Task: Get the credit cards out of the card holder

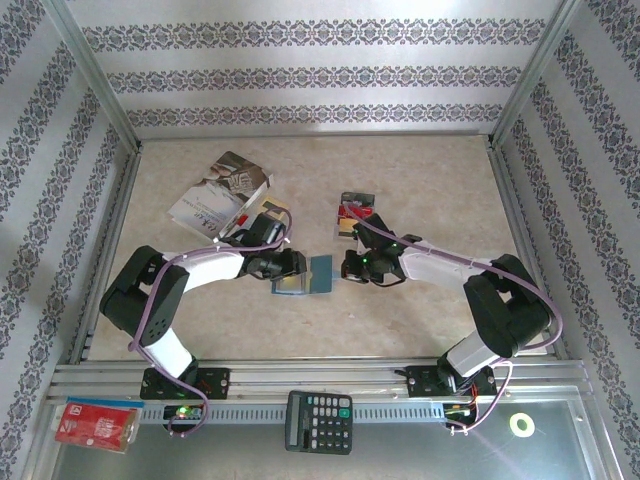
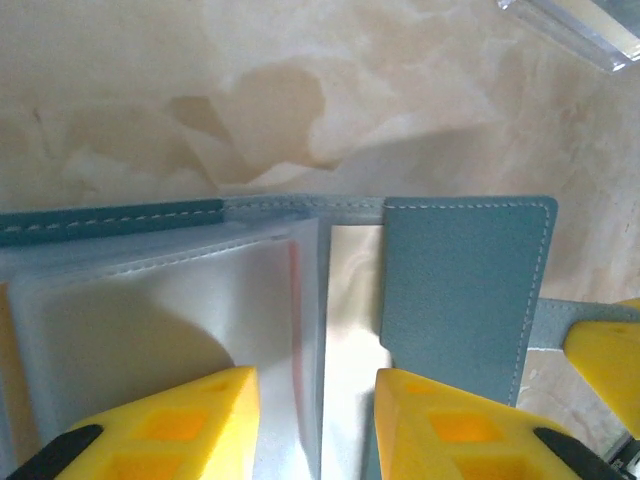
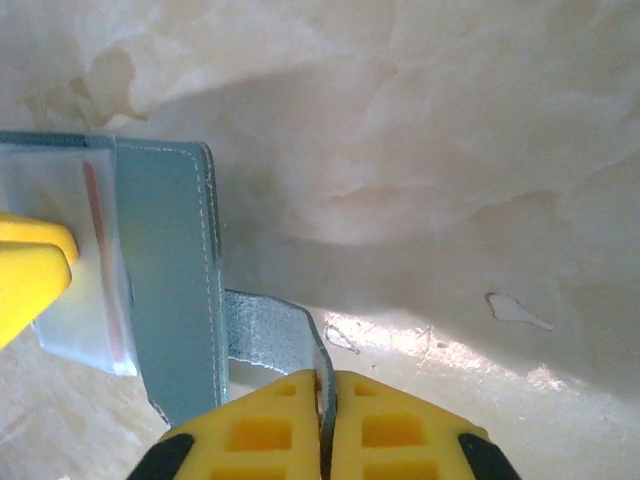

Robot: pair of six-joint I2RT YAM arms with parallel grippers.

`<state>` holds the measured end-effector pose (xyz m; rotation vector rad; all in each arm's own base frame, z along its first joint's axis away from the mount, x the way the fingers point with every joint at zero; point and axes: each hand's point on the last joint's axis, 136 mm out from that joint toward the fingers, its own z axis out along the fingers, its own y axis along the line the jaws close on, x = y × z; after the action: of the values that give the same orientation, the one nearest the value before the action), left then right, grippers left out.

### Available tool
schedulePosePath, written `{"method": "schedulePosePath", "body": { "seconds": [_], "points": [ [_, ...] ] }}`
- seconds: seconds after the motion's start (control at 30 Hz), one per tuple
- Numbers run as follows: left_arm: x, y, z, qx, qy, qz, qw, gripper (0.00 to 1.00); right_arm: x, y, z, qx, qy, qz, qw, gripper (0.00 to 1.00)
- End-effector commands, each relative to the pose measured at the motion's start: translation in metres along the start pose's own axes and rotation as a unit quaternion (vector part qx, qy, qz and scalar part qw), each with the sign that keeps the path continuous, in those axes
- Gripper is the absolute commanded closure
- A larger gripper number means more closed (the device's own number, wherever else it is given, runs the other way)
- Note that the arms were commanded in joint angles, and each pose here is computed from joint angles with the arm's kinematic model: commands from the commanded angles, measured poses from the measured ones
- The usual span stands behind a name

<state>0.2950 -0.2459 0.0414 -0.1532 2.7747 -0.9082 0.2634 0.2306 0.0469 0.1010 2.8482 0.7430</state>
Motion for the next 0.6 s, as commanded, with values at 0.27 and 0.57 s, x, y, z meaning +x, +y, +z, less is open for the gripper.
{"method": "schedulePosePath", "body": {
  "seconds": [0.27,0.57],
  "points": [
    [-0.011,-0.059,0.028,0.051,0.015,0.039,0.998,0.86,-0.058,0.032,-0.052,-0.031,-0.116,-0.019,0.993,0.79],
    [-0.017,-0.029,0.054,-0.018,0.013,0.039,0.999,1.0,-0.061,0.043,-0.072,-0.058,-0.146,-0.021,0.987,0.76]
  ]
}}
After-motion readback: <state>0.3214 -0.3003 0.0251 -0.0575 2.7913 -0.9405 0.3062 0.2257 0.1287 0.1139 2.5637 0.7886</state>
